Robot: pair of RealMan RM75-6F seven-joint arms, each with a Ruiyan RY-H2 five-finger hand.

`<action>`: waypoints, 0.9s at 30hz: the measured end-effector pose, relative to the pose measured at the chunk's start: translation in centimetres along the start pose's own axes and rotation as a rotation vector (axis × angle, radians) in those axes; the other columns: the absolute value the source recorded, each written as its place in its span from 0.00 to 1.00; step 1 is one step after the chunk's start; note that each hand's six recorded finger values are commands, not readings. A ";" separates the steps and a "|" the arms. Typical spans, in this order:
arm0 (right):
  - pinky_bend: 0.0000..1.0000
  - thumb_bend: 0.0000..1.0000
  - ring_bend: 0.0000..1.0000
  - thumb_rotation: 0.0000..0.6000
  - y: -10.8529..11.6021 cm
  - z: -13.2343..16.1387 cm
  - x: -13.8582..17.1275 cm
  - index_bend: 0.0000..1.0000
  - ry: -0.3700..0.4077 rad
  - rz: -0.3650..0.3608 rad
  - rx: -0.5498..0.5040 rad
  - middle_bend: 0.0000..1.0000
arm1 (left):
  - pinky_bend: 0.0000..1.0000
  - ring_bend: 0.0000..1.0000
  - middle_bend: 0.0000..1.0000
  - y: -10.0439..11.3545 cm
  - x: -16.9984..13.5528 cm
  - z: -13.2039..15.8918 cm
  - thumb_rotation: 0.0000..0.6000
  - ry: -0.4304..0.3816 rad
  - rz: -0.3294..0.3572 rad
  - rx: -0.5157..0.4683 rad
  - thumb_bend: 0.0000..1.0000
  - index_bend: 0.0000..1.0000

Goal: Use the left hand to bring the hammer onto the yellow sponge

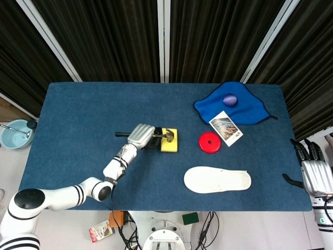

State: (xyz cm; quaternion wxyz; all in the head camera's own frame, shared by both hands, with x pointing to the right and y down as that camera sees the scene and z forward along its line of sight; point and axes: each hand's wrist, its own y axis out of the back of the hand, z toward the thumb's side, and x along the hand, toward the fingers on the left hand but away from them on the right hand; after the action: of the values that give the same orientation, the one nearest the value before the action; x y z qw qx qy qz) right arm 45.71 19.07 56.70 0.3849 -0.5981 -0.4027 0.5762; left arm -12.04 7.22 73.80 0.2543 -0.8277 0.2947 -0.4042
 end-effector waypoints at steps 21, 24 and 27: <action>0.07 0.11 0.00 1.00 -0.6 0.2 -0.2 0.07 0.007 0.018 -0.013 0.13 | 0.66 0.52 0.60 2.6 -2.6 -9.3 1.00 0.214 0.087 0.077 0.88 0.58; 0.07 0.11 0.00 1.00 -0.6 0.1 -0.2 0.07 0.006 0.017 -0.015 0.13 | 0.46 0.30 0.38 2.1 -2.6 -9.6 1.00 0.228 0.051 0.089 0.73 0.30; 0.07 0.11 0.00 1.00 -0.6 0.1 -0.2 0.07 0.006 0.017 -0.017 0.13 | 0.35 0.20 0.27 1.9 -2.9 -9.8 1.00 0.247 0.011 0.092 0.62 0.19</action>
State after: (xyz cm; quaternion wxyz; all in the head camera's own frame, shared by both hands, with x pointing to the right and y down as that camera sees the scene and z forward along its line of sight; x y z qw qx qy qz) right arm 45.58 19.11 57.29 0.3760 -0.6066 -0.4014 0.5741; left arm -22.07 6.08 76.42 0.2562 -0.7575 0.3094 -0.5146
